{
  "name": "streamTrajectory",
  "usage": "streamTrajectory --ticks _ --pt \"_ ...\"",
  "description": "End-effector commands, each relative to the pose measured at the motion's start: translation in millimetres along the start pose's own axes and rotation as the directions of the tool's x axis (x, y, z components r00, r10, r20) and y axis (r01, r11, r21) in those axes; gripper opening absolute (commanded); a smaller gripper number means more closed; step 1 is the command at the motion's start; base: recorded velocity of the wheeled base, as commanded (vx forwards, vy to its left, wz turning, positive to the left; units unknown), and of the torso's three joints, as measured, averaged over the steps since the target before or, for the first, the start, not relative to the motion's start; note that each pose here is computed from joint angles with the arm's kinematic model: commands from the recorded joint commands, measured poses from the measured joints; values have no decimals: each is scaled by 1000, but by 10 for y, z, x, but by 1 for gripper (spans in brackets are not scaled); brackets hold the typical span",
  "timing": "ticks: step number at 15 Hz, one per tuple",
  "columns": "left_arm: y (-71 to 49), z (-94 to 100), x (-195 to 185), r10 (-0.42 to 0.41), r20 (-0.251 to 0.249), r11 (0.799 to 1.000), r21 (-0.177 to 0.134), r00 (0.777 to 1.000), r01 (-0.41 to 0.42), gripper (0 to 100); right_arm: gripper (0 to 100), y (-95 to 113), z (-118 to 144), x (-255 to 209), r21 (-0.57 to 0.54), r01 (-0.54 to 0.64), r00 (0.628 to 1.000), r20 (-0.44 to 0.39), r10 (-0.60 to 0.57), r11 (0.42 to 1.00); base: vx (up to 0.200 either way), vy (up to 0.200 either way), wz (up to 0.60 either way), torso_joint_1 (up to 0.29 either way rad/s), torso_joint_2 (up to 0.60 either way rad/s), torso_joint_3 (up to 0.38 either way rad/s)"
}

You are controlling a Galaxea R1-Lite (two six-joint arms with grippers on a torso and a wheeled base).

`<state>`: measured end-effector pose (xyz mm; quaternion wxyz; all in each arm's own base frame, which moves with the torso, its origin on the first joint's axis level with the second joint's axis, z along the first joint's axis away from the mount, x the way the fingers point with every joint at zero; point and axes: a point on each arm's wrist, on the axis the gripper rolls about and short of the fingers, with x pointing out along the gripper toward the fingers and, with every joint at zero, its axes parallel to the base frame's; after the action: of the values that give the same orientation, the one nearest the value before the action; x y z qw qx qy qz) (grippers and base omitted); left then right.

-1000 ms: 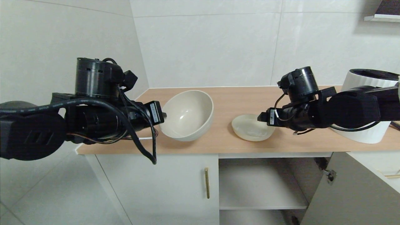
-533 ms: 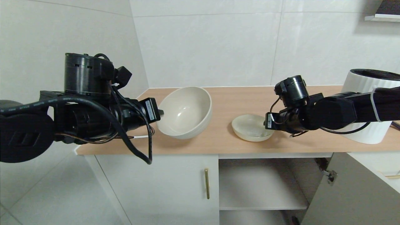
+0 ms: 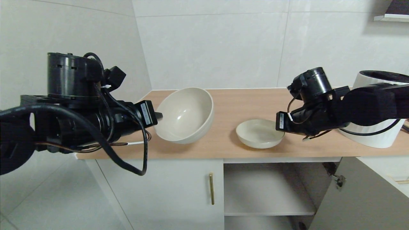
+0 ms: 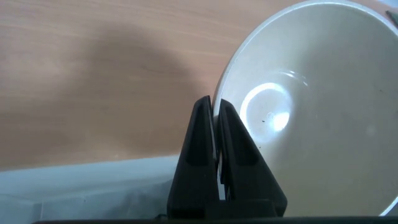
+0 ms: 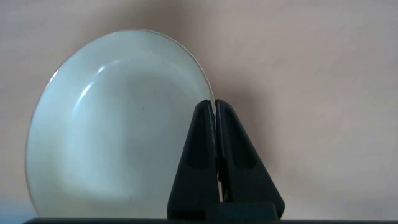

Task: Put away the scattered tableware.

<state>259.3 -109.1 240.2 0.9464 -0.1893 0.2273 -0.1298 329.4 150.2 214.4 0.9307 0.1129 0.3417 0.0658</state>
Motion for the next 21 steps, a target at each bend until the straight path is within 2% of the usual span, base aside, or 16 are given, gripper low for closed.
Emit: streamTrajectory --ticks 1,2,5,8,13,21 --pt "3 -1 -192 -15 23 1000 -1 1000 15 0 0 -48 66 -701 37 -151 988 10 151 988 0 0 0 0 0 0" --pt "43 -78 -247 -15 2 1000 0 1000 15 0 0 -113 -47 -815 32 -150 989 -7 150 988 0 0 0 0 0 0" --pt "93 -173 -320 -12 -20 1000 0 1000 12 0 0 -196 -228 -786 26 -122 991 -53 123 992 0 0 0 0 0 0" --pt "97 -275 -290 -16 -62 1000 6 998 16 0 0 -251 -358 -778 -52 -101 992 -78 97 994 -67 0 0 -1 -1 1" --pt "70 -309 -255 -24 -80 1000 -1 997 24 0 0 -258 -391 -683 -57 -90 995 -37 88 994 -200 0 0 1 0 0" --pt "83 -344 -174 -10 -102 1000 1 995 10 0 0 -253 -419 -481 -60 -45 998 -49 42 997 0 0 0 -7 16 9"
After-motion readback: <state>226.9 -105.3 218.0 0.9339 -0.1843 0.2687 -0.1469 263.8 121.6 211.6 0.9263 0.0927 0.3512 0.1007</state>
